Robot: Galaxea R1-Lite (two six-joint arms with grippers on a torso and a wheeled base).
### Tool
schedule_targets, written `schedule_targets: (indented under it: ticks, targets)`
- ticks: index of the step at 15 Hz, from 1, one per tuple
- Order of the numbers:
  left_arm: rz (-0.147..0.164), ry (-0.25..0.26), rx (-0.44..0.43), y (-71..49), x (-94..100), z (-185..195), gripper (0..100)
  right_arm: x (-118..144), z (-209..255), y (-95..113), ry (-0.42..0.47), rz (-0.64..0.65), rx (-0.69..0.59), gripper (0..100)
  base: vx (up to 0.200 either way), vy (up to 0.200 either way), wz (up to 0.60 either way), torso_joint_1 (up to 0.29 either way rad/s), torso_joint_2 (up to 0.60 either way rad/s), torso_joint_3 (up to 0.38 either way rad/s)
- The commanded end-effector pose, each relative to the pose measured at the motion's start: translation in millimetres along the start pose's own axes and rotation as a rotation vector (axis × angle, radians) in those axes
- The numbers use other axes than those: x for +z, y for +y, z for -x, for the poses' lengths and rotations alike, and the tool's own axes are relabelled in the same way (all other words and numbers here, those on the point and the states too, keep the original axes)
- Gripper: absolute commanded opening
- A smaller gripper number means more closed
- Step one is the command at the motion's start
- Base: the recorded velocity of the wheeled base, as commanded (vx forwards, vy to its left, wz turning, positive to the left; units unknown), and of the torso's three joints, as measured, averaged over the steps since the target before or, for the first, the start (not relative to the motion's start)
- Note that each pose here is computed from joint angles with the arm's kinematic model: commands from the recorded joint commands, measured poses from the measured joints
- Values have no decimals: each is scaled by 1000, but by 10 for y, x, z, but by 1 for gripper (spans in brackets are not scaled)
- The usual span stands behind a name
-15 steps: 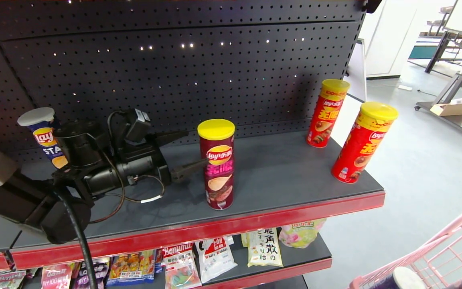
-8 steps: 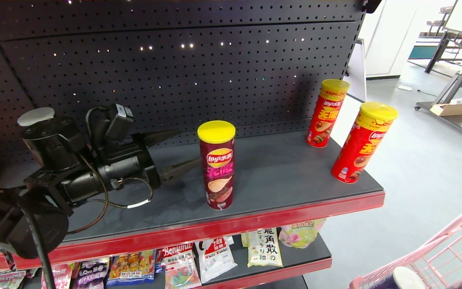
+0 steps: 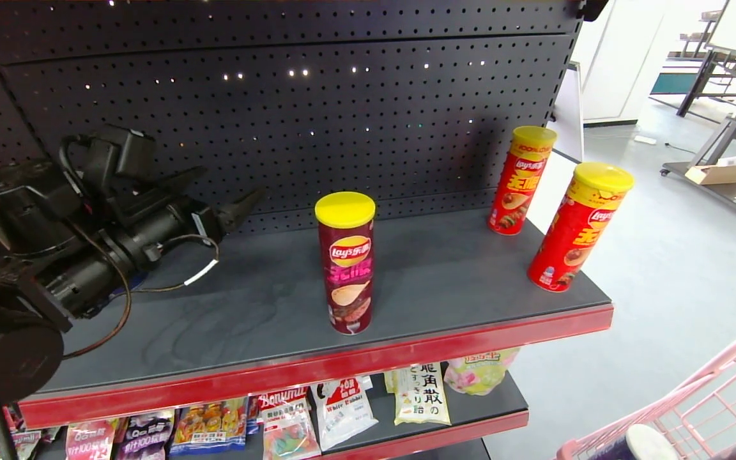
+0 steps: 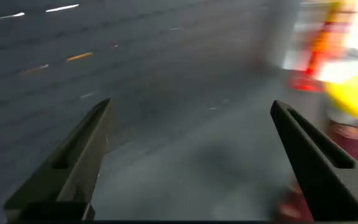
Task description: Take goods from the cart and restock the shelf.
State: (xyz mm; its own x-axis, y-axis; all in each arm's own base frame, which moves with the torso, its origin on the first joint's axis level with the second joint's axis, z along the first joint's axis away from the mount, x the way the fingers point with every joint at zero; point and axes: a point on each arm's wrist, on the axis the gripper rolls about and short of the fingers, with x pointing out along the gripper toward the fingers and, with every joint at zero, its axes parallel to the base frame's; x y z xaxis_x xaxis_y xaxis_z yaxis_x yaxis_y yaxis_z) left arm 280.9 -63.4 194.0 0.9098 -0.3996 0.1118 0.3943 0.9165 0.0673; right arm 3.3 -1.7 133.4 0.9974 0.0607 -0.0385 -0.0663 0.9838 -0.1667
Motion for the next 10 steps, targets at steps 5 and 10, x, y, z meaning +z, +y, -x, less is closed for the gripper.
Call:
schedule_targets:
  ticks: [5,10]
  targets:
    - [40,266,208,-126,540,958,100,29,-45,0,26,3,6,0,0,0,0,0,0,0]
    - [93,398,-2,-432,600,2204,100,412,-491,-17,160,28,28,0,0,0,0,0,0,0]
